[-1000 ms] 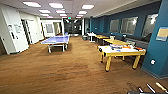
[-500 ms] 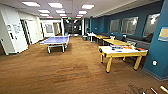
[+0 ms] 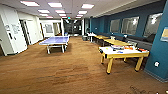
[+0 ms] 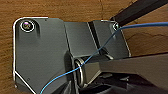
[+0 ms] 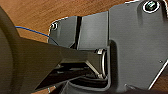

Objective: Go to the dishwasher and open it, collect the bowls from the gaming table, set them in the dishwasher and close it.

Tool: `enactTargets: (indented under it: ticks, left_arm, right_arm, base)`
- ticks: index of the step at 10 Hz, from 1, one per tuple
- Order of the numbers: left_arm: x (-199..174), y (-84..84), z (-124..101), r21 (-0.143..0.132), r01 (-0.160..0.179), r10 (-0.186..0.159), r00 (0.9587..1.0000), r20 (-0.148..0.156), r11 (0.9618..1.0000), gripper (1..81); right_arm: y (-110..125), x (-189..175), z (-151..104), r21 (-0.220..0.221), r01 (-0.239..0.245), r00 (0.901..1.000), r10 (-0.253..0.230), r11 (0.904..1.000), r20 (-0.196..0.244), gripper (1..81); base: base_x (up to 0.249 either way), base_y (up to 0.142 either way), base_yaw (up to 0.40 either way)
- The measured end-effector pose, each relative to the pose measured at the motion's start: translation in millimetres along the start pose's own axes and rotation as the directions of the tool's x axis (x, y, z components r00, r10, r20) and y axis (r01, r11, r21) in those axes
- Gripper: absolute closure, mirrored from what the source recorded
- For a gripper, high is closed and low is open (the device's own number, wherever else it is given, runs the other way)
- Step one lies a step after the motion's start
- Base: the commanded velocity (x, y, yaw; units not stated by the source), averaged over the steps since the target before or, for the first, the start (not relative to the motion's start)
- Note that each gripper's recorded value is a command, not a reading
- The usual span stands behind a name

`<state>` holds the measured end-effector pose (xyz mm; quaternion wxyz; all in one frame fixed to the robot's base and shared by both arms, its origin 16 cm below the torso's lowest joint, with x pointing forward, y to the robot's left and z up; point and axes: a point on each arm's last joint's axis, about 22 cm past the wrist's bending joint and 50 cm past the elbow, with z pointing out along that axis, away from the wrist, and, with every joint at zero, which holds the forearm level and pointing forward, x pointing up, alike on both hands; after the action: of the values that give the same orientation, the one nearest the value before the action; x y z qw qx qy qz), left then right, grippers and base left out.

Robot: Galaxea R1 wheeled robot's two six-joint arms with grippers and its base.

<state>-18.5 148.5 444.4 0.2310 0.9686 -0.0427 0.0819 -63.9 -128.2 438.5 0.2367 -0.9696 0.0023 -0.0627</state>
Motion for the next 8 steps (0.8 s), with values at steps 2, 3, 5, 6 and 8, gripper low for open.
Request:
enactTargets:
  ticks: [2,3,5,6,8]
  left_arm:
    - [0,6.3,2,-0.008,0.0,0.0,1.0,0.0,1.0,1.0]
    - [0,6.3,2,-0.009,0.0,0.0,1.0,0.0,1.0,1.0]
    - [0,4.0,1,-0.005,-0.001,0.001,1.0,-0.001,1.0,1.0]
    - [0,5.2,2,-0.007,0.0,0.0,1.0,0.0,1.0,1.0]
    - [2,10.8,4,-0.015,0.0,0.0,1.0,-0.004,0.9999,1.0]
  right_arm:
    - [0,0,0,0.0,0.0,1.0,0.0,1.0,0.0,1.0]
    - [2,1,0,-0.002,0.0,1.0,0.0,1.0,0.0,1.0]
    - [-1,0,0,0.001,0.001,1.0,-0.001,1.0,0.0,1.0]
    - [1,1,0,0.0,0.001,1.0,-0.001,1.0,-0.002,1.0]
    - [13,5,-4,-0.017,0.005,1.0,-0.005,0.9998,-0.004,1.0]
  base:
    - [0.141,0.0,0.0]
    - [0.141,0.0,0.0]
    - [0.14,0.0,0.0]
    - [0.141,0.0,0.0]
    - [0.141,0.0,0.0]
